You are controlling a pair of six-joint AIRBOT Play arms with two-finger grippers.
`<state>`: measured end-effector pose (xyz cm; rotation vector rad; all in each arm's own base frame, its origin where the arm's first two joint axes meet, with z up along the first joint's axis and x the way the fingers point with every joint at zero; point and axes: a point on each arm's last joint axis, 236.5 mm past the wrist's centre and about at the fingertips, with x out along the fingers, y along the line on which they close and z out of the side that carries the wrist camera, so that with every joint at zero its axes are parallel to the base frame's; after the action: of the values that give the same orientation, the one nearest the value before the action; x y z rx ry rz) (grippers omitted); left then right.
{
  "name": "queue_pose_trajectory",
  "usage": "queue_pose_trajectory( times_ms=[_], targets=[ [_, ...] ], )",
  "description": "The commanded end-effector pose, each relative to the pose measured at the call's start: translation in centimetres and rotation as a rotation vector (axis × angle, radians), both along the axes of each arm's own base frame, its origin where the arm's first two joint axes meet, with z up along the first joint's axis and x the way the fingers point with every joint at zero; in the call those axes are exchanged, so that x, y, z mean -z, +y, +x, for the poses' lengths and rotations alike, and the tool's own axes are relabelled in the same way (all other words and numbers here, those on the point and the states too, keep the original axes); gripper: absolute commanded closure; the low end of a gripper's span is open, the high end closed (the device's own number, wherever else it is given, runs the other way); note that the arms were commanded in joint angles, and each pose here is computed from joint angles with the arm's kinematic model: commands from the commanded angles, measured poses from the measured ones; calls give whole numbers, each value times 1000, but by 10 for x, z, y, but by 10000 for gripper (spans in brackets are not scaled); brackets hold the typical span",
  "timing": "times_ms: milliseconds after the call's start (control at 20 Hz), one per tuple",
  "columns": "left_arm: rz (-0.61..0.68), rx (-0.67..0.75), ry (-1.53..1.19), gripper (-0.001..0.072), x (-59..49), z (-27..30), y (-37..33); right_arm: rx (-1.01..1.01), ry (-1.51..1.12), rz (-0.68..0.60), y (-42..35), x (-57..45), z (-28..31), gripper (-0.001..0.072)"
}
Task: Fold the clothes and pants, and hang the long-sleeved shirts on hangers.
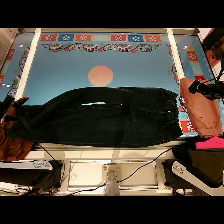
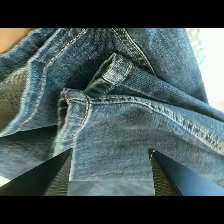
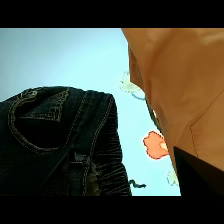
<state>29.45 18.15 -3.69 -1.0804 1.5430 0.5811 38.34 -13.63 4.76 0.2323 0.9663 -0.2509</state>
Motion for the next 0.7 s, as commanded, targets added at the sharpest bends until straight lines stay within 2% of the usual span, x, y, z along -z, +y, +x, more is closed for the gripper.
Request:
queue_pose_trajectory(
  times_ms=[0,150,250,650],
  targets=[
    [-21,-24,70,146,23,-7,-9,2,-17,-7,-2,-3,3,16],
    [-1,-2,123,145,38,-13,-6,2,-17,-7,-1,-3,3,16],
    [1,-43,138,145,42,-12,-6,2,-18,-7,-1,-3,3,16],
    [115,-118,-20,145,49,37,10,2,-17,-7,-1,-3,3,16]
  ],
)
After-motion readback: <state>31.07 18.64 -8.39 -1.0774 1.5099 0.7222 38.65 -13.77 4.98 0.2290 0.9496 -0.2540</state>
